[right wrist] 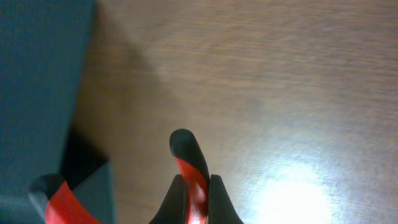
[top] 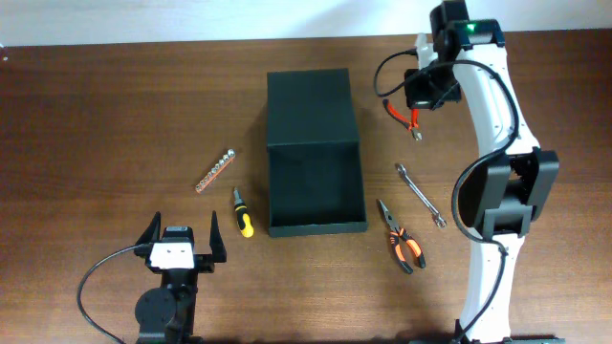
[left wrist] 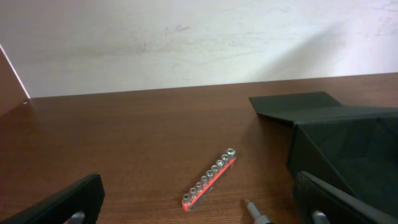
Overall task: Pack container
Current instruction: 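Carry the cutters left into the black box and release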
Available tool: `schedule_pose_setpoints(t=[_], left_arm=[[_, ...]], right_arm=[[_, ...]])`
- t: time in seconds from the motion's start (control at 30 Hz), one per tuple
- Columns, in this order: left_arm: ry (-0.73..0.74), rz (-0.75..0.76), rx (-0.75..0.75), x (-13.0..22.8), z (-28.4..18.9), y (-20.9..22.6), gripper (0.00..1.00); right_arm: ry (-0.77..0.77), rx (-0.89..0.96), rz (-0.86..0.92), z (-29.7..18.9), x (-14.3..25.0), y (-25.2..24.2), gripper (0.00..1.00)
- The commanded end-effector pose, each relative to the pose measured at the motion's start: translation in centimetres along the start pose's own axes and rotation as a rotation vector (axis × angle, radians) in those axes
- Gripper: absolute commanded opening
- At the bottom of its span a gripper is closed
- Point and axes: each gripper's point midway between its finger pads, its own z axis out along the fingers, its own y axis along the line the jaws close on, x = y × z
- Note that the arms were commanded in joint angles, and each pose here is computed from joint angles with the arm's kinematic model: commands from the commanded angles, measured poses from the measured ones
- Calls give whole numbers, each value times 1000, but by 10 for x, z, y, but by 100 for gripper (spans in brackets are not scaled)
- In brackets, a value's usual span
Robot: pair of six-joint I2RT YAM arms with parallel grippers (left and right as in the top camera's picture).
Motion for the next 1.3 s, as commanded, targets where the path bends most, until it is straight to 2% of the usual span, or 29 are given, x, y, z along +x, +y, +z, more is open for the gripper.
schedule_pose_setpoints(t=[0.0, 0.33, 0.6, 0.83, 1.03, 1.27], left_arm=[[-3, -2, 11, 1, 0, -2, 99], [-3, -2, 11, 1, 0, -2, 99], [-3, -1, 11, 1, 0, -2, 99], [-3, -1, 11, 1, 0, -2, 99], [-3, -1, 11, 1, 0, -2, 99], [-3, -2, 10, 1, 0, -2, 99]], right_arm=[[-46, -64, -161, -32, -1, 51, 4], [29, -117, -446, -29, 39, 157, 4], [58, -121, -589, -24, 64, 206, 4], [110, -72, -668, -8, 84, 216, 4], [192, -23, -690, 24, 100, 201, 4], [187, -24, -696, 54, 103, 199, 4]])
